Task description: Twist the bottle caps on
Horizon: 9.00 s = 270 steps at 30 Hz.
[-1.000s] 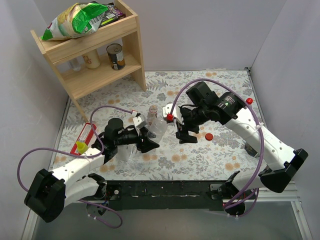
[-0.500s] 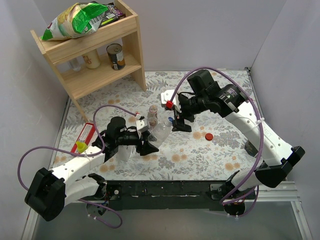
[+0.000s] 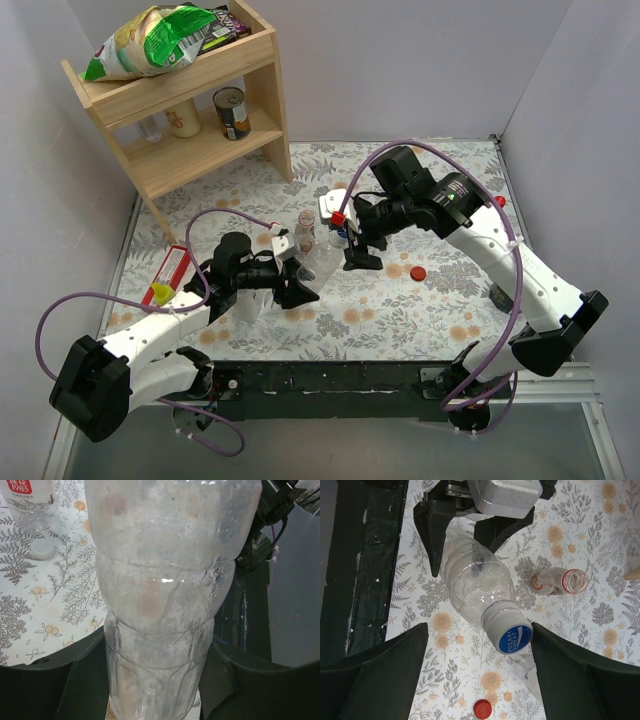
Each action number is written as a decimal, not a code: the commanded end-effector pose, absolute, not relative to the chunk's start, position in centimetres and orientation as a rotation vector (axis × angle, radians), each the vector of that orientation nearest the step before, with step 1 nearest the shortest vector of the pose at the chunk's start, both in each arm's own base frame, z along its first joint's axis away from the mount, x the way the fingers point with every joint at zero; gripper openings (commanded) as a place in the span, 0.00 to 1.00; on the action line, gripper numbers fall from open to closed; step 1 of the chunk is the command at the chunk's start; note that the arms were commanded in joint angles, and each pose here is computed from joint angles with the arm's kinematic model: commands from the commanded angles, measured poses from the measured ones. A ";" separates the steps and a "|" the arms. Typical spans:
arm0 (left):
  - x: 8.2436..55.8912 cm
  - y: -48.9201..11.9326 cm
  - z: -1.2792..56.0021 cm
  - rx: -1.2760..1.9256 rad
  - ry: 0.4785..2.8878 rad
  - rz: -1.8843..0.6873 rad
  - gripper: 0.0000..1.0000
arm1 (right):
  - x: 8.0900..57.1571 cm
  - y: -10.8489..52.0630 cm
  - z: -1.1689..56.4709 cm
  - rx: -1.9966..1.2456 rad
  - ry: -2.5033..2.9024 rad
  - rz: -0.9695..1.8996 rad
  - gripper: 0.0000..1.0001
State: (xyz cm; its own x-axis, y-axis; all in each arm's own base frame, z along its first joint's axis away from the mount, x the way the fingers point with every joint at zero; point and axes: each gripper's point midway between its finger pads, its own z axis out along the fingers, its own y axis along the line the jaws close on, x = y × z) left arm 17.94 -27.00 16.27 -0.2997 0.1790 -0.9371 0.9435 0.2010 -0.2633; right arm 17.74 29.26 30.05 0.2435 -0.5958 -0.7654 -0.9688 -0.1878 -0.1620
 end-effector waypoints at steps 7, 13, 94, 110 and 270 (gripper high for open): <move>20.2 -26.6 18.3 0.970 1.615 -1.126 0.00 | 16.6 26.3 28.1 -1.843 1.669 0.689 0.87; 18.0 -26.2 16.8 1.183 1.593 -1.131 0.00 | 19.1 25.0 29.7 -1.814 1.659 0.591 0.80; 19.7 -25.3 21.4 1.198 1.534 -0.884 0.00 | 19.5 29.1 34.9 -1.528 1.386 1.079 0.72; 19.5 -25.3 21.5 1.205 1.527 -0.890 0.00 | 19.4 30.3 34.4 -1.481 1.424 1.213 0.54; 20.9 -28.0 23.1 1.030 1.629 -0.850 0.98 | 45.6 1.3 37.8 -0.492 1.953 0.198 0.01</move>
State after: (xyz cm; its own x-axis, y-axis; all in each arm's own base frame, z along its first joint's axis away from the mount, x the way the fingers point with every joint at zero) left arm 21.82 -28.26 22.48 -0.1782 0.2447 -0.9531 0.9031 0.4253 -0.0597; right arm 45.64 6.29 42.07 -0.1872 -0.2579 -0.9479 -0.4904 0.8606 -0.1373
